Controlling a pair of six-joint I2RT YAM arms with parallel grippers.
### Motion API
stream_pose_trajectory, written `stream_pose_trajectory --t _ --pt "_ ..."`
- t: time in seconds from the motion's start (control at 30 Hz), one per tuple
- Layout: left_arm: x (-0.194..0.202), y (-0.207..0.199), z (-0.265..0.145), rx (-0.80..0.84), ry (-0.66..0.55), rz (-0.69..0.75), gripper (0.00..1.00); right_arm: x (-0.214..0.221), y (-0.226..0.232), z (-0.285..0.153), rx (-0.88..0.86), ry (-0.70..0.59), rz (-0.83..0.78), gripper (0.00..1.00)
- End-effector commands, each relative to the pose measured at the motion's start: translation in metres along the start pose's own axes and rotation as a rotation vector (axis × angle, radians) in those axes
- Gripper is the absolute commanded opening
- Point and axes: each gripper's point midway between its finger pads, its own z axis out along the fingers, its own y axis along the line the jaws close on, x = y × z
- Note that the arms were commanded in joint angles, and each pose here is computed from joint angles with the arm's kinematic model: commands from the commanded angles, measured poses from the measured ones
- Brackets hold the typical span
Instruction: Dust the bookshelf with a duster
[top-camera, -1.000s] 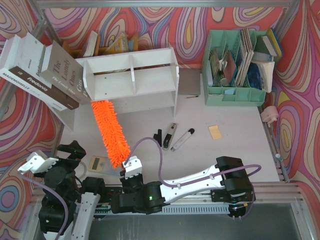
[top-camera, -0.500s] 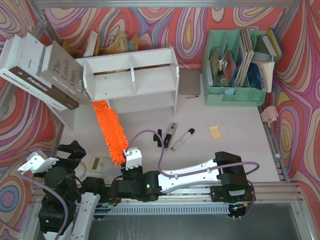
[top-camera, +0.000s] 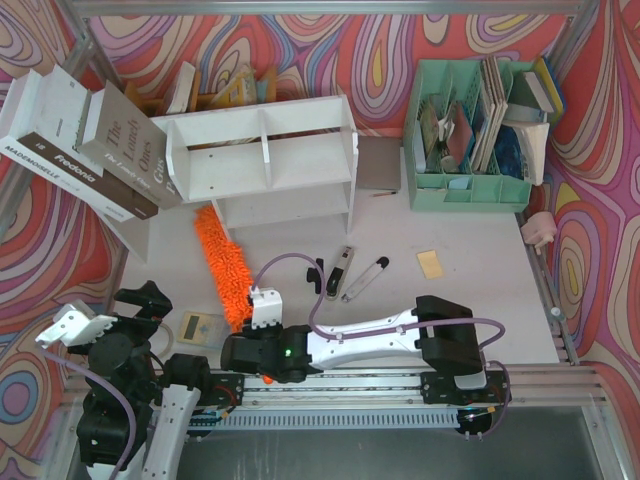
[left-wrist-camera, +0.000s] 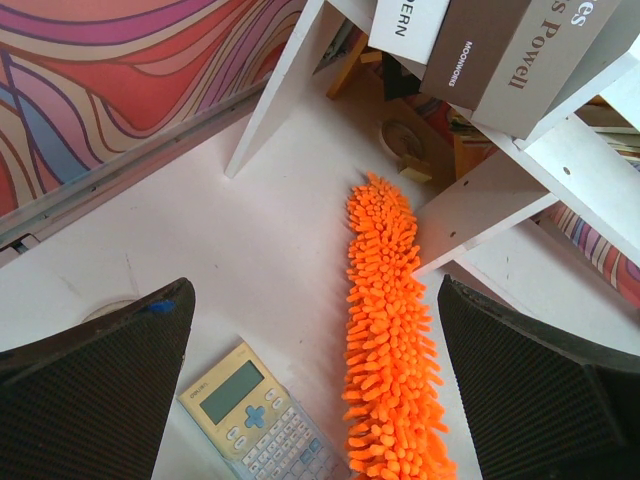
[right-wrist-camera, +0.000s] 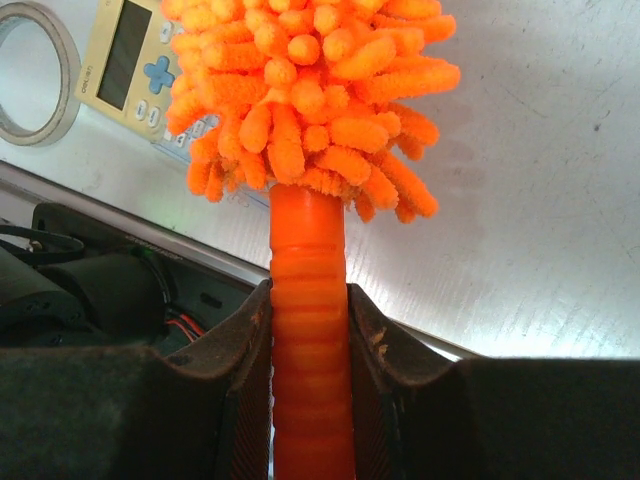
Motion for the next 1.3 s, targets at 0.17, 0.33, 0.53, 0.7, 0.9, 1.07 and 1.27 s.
stream_pose_trajectory --t 0.17,0.33,0.53,0.7,0.9,1.07,1.27 --pt "-0.007 0.002 -0.004 0.001 -0.024 -0.017 0.98 -0.050 0.001 -0.013 -0.012 -0.236 -0.036 0.00" --pt "-0.006 0.002 -0.004 -0.002 -0.022 -0.015 0.98 -0.070 0.035 -0.057 -0.106 -0.449 -0.183 0.00" --pt "-0.007 0.003 -0.004 -0.004 -0.025 -0.015 0.98 -0.081 0.041 -0.081 -0.228 -0.503 -0.195 0.00" --pt "-0.007 0.003 -0.004 -0.005 -0.025 -0.015 0.98 -0.081 0.040 -0.091 -0.301 -0.509 -0.234 0.00" --pt "-0.006 0.003 -0.003 -0.003 -0.024 -0.015 0.98 -0.062 0.080 -0.092 -0.434 -0.463 -0.334 0.00" --pt "-0.006 0.003 -0.003 -0.006 -0.024 -0.013 0.99 -0.061 0.073 -0.089 -0.393 -0.466 -0.366 0.00" --pt "-0.007 0.004 -0.003 -0.012 -0.028 -0.016 0.98 -0.062 0.028 -0.097 -0.325 -0.463 -0.496 0.00"
